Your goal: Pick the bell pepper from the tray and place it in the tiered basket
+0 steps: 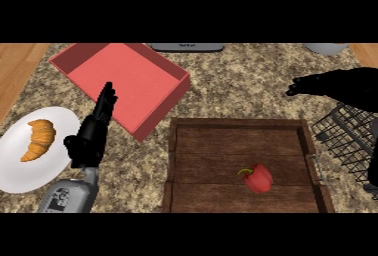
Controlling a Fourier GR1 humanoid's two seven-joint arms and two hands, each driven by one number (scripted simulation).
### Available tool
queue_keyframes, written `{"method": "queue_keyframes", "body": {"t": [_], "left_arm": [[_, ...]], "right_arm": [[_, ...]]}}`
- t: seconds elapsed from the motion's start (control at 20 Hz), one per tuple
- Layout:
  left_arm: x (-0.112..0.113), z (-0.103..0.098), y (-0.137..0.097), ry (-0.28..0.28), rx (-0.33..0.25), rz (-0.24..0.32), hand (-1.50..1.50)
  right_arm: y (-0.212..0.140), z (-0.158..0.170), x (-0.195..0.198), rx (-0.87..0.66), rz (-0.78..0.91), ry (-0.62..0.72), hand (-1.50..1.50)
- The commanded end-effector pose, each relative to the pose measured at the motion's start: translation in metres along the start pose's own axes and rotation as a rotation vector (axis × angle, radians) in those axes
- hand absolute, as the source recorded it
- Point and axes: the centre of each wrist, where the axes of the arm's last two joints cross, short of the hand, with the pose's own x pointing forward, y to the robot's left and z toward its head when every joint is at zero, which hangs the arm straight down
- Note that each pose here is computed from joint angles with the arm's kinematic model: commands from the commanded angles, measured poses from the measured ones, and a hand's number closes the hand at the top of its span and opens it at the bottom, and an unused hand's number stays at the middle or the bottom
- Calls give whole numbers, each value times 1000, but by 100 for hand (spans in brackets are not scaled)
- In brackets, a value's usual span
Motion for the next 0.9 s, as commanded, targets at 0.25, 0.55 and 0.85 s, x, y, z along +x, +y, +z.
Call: {"method": "queue_keyframes", "body": {"t": [0.25,0.55,0.85], "left_arm": [[2,3,-12,0,20,8,0],[7,7,-15,-7,20,-1,0],[9,9,-15,0,13,4,0]], "right_arm": [[44,-47,162,396,713,131,-150],[110,-59,167,454,981,209,-150],[157,-49,143,484,1040,286,-150]]}}
